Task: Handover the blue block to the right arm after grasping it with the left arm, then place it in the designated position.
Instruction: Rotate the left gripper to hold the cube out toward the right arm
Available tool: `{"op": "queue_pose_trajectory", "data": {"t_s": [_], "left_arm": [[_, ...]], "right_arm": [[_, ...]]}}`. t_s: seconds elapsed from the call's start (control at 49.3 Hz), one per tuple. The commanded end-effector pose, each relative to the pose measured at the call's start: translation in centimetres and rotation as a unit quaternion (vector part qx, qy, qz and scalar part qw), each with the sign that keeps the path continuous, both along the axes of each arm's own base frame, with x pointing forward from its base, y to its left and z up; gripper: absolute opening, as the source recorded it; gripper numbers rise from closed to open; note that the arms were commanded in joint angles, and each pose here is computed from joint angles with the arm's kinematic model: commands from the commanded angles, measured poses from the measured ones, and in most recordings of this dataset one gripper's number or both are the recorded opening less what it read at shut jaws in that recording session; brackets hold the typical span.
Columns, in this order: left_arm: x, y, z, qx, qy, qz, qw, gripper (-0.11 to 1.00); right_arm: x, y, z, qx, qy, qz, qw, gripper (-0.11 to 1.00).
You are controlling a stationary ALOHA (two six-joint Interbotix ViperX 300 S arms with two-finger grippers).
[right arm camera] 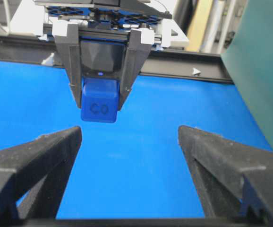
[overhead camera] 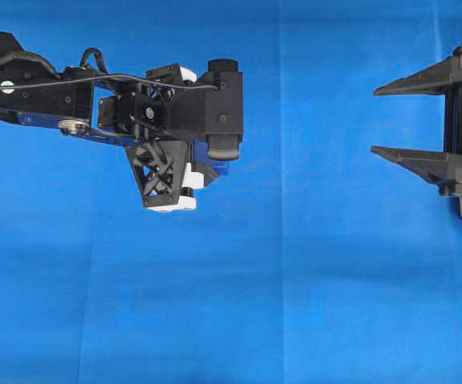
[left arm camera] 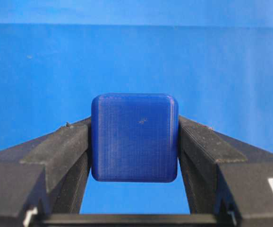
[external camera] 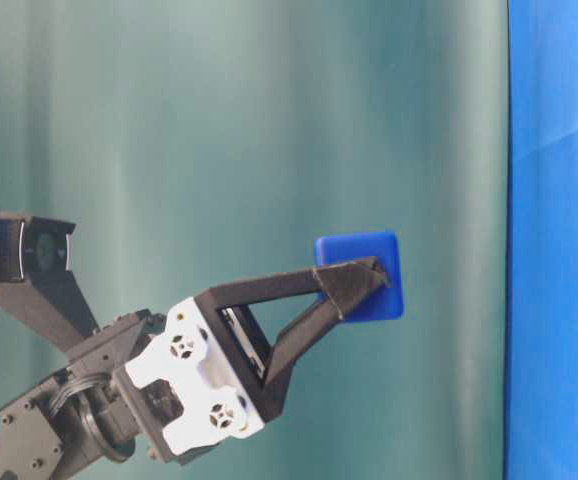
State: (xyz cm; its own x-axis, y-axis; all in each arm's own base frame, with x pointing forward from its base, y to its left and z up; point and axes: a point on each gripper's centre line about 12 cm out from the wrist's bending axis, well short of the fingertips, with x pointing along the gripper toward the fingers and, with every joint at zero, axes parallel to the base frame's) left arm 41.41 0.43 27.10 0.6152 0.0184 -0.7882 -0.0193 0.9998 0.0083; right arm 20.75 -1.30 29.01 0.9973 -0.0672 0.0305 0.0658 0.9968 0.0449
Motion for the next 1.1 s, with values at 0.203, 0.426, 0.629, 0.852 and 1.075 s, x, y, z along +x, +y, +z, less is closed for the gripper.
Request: {"op": "queue_pose_trajectory", "data": {"t_s": [0.203, 0.426, 0.629, 0.852, 1.075], "left_arm": [[-0.3, 0.1, 2.3, 0.003, -0.032, 0.0, 0.9995, 0.48], [-1.3, 0.1, 3.3, 0.003, -0.081, -0.001, 0.9967, 0.48], [-2.4, 0.0, 3.9, 0.003, -0.169, -0.004, 0.9855, 0.48], [-3.8, -0.1, 5.0, 0.004, -0.311, -0.009, 0.9502, 0.48], [-4.5, -0.2, 5.2, 0.003, -0.392, -0.011, 0.92, 0.48]], "right_arm": [[0.2, -0.1, 0.9, 0.001, -0.014, -0.001, 0.9999, 0.96], [0.3, -0.1, 1.1, 0.0, -0.015, -0.001, 0.9999, 0.96], [0.3, -0.1, 1.1, 0.0, -0.016, -0.001, 0.9999, 0.96], [0.3, -0.1, 1.2, -0.001, -0.018, -0.001, 0.9998, 0.96], [0.3, -0.1, 1.2, -0.001, -0.018, -0.001, 0.9998, 0.96]]}}
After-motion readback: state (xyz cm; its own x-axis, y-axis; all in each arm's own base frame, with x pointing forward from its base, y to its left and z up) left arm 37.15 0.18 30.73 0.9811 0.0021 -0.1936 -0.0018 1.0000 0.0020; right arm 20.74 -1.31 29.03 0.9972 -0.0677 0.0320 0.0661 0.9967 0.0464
